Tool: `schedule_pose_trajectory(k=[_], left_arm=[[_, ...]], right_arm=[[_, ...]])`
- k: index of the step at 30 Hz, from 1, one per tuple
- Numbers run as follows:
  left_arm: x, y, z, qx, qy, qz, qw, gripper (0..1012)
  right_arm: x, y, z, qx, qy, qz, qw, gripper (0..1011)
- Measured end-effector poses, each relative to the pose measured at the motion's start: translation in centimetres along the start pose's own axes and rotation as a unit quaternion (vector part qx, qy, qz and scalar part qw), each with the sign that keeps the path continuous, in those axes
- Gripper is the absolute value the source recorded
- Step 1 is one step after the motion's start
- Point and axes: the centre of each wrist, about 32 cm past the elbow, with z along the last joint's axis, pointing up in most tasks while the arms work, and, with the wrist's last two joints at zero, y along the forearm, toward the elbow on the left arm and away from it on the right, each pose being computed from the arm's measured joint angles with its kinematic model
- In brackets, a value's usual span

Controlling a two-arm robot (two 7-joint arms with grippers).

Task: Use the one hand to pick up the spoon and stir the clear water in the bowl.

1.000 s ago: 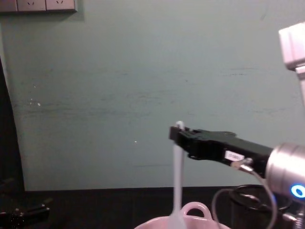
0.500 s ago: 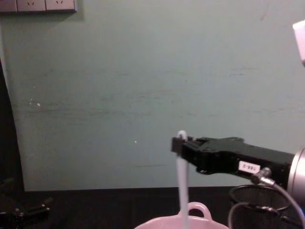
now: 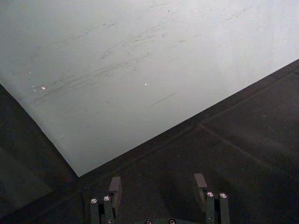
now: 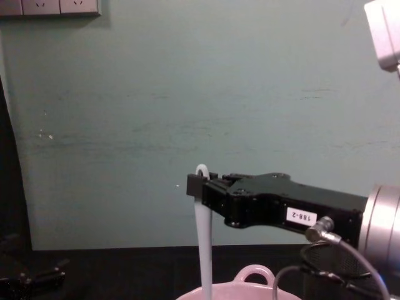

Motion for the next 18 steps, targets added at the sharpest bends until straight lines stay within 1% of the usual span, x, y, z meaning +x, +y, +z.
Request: schedule_pose_trajectory(k=[3, 8, 10, 11, 12, 13, 14, 15, 16, 17, 18], left_arm=[[0.0, 0.0, 0.0, 0.0, 0.0, 0.0, 1.0, 1005], [0.0, 0.0, 0.0, 0.0, 0.0, 0.0, 1.0, 1005], [0.0, 0.0, 0.0, 0.0, 0.0, 0.0, 1.0, 1005], [0.0, 0.0, 0.0, 0.0, 0.0, 0.0, 1.0, 1005], [0.0, 0.0, 0.0, 0.0, 0.0, 0.0, 1.0, 1005], [0.0, 0.0, 0.0, 0.0, 0.0, 0.0, 1.0, 1005], [0.0, 0.0, 0.0, 0.0, 0.0, 0.0, 1.0, 1005], [0.0, 0.0, 0.0, 0.0, 0.0, 0.0, 1.0, 1005], [0.0, 0.0, 0.0, 0.0, 0.0, 0.0, 1.0, 1005], [0.0, 0.0, 0.0, 0.0, 0.0, 0.0, 1.0, 1005], [0.0, 0.0, 0.0, 0.0, 0.0, 0.0, 1.0, 1005]], right_arm=[[0.3, -0.2, 0.5, 0.008, -0.004, -0.007, 0.9999, 110], [1.3, -1.0, 2.2, 0.03, -0.017, -0.024, 0.9991, 110], [2.2, -1.8, 3.8, 0.047, -0.028, -0.039, 0.9977, 110], [2.2, -1.8, 3.8, 0.047, -0.028, -0.039, 0.9977, 110], [2.7, -2.3, 4.6, 0.055, -0.032, -0.049, 0.9968, 109], [2.9, -2.6, 5.0, 0.058, -0.034, -0.053, 0.9963, 110], [3.5, -3.2, 5.7, 0.065, -0.037, -0.064, 0.9951, 110], [3.7, -3.5, 6.0, 0.069, -0.038, -0.071, 0.9944, 110], [4.3, -4.2, 6.5, 0.074, -0.038, -0.083, 0.9931, 110], [4.3, -4.2, 6.5, 0.074, -0.038, -0.083, 0.9931, 110], [4.7, -4.7, 6.7, 0.078, -0.038, -0.093, 0.9919, 109]])
